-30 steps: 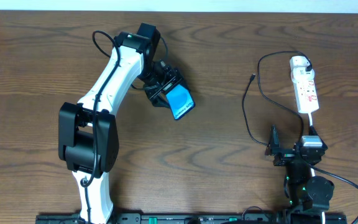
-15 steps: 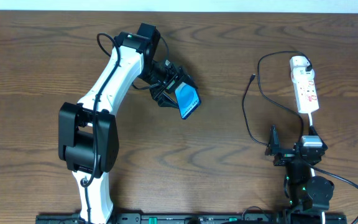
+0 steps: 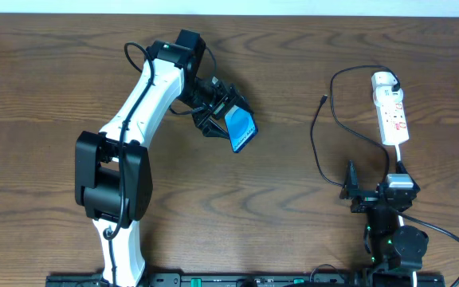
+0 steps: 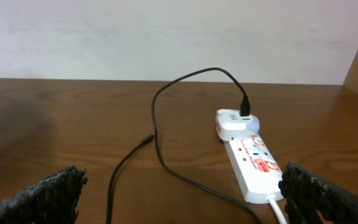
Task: Plug charger to phone and switch on socket
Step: 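Lift the phone with the left gripper and tilt it upright, then move the right gripper to the phone and grasp its edge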
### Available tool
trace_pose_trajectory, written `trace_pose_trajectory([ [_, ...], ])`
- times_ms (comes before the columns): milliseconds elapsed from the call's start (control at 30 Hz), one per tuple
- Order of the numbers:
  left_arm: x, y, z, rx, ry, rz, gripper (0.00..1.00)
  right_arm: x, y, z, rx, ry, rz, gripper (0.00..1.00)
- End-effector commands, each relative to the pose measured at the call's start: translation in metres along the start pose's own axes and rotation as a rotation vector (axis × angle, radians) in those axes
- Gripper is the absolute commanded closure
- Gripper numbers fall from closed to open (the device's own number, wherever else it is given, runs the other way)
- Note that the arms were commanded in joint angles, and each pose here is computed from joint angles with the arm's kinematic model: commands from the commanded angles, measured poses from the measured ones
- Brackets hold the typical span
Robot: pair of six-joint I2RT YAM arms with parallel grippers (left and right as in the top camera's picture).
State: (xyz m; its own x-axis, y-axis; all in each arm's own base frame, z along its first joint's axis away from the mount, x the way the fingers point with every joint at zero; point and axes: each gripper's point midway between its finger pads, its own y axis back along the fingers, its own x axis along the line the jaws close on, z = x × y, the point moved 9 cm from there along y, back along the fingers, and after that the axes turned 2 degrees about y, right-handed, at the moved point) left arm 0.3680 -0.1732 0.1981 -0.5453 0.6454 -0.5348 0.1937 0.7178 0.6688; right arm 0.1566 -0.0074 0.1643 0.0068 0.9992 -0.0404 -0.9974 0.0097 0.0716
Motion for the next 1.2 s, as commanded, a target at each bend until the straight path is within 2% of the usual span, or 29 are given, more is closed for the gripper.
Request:
trace_pose_trajectory([
  [0,-0.008,0.013,-0.013,0.008,-0.046,-0.052,0.28,0.001,0.000,-0.001,0.003,0.005,0.008,0.01],
  [167,-0.008,0.013,-0.013,0.008,-0.046,-0.052,0.28,0.001,0.000,0.000,-0.001,0.001,0.012,0.01],
  [333,-0.008,0.013,-0.013,0.007,-0.046,-0.052,0.28,0.008,0.000,0.001,-0.001,-0.166,0.093,0.01],
  [400,-0.008,0.013,-0.013,0.008,-0.046,-0.052,0.28,0.009,0.000,0.001,0.010,-0.356,0.102,0.01],
  [500,-0.008,0.013,-0.013,0.008,-0.046,-0.052,0.28,0.016,0.001,0.002,0.058,-0.790,0.190,0.01],
  [600,-0.008,0.013,-0.013,0.007,-0.046,-0.052,0.28,0.023,0.003,0.004,0.124,-1.083,0.268,0.01],
  [733,-0.008,0.013,-0.013,0.007,-0.046,-0.052,0.28,0.018,0.002,0.004,0.091,-1.107,0.217,0.01],
  [833,-0.008,0.013,-0.013,0.007,-0.046,-0.052,0.28,0.013,0.001,0.006,0.053,-1.191,0.162,0.01],
  [867,-0.008,0.013,-0.013,0.007,-0.046,-0.052,0.28,0.012,0.001,0.008,0.038,-1.173,0.166,0.01],
  [1000,-0.008,0.013,-0.013,0.007,-0.046,-0.052,0.28,0.014,0.003,0.022,-0.056,-0.885,0.226,0.01],
  [1167,-0.008,0.013,-0.013,0.006,-0.049,-0.053,0.28,0.011,0.003,0.037,-0.063,-0.776,0.189,0.01],
])
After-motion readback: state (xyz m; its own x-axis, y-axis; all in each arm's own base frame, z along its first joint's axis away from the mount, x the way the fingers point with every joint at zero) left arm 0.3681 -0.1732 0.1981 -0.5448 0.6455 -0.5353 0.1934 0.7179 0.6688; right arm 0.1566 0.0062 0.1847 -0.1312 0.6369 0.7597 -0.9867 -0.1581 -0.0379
